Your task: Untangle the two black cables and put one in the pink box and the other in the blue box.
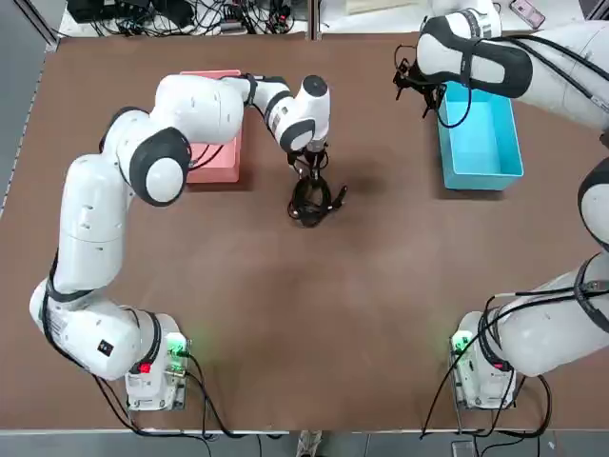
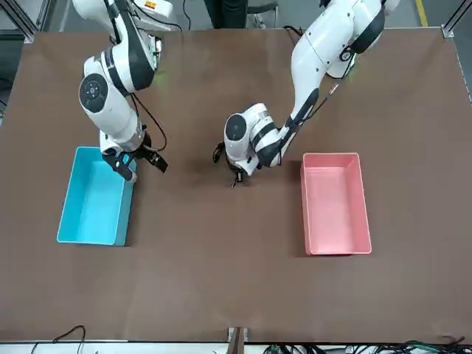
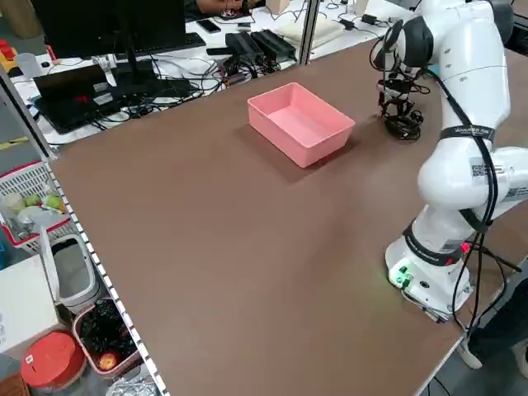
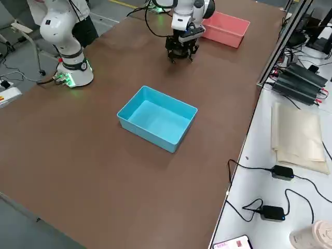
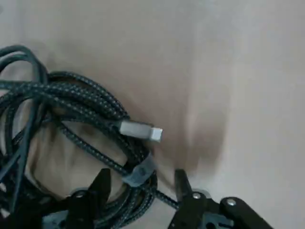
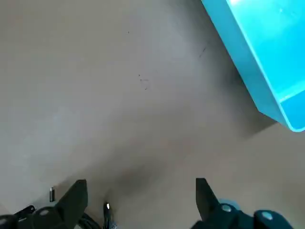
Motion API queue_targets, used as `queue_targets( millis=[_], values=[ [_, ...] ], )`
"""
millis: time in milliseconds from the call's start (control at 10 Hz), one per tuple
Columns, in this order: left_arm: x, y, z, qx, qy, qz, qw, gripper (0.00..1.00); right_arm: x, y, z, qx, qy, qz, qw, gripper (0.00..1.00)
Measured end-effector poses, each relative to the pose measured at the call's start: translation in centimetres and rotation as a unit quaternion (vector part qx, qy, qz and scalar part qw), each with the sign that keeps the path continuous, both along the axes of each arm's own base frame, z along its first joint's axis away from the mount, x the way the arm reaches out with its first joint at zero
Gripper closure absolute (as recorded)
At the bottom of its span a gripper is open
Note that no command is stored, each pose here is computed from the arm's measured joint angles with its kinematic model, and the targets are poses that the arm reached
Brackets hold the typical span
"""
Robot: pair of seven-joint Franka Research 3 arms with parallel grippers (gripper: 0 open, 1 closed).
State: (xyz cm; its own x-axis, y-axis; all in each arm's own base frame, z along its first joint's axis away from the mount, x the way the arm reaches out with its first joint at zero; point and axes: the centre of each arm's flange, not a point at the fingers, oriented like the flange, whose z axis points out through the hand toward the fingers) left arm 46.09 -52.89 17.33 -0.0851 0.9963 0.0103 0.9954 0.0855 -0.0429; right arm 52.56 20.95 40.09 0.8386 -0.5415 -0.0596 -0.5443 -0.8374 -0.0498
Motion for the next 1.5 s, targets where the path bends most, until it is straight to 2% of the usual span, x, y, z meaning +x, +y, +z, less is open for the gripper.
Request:
queue_targets(
  millis=[200,300,400,600,700,900,1000,1200,1500],
  values=[
    [0.1,0.0,0.1,0.002,-0.011,-0.008,1.000,0.61,0.0,-0.1,0.0,0.000,0.000,-0.001,1.000,0.00],
    [0.2,0.0,0.2,0.002,-0.012,-0.008,1.000,0.78,0.0,-0.1,0.0,0.000,0.000,-0.001,1.000,0.00],
    [0.3,0.1,0.2,0.001,-0.012,-0.007,1.000,0.85,0.0,-0.1,0.0,0.000,0.000,-0.001,1.000,0.00],
    [0.9,0.6,0.4,0.001,-0.013,-0.001,1.000,0.85,0.0,-0.1,0.0,0.002,0.001,-0.003,1.000,0.00],
    [2.1,1.4,0.9,-0.002,-0.016,0.008,1.000,0.85,0.0,-0.1,0.0,0.004,0.002,-0.006,1.000,0.00],
    [4.4,2.6,4.3,-0.023,-0.031,0.020,0.999,0.85,0.0,0.0,0.1,0.007,0.002,-0.022,1.000,0.00],
    [4.9,2.6,7.0,-0.037,-0.037,0.018,0.998,0.85,0.0,0.0,0.2,0.009,0.003,-0.028,1.000,0.00],
    [5.1,1.8,12.4,-0.045,-0.044,0.014,0.998,0.85,0.1,0.4,0.6,0.019,0.001,-0.041,0.999,0.00],
    [3.7,-1.5,17.8,-0.074,-0.058,-0.003,0.996,0.85,-0.5,2.5,1.2,0.023,-0.003,-0.054,0.998,0.00]
  ],
)
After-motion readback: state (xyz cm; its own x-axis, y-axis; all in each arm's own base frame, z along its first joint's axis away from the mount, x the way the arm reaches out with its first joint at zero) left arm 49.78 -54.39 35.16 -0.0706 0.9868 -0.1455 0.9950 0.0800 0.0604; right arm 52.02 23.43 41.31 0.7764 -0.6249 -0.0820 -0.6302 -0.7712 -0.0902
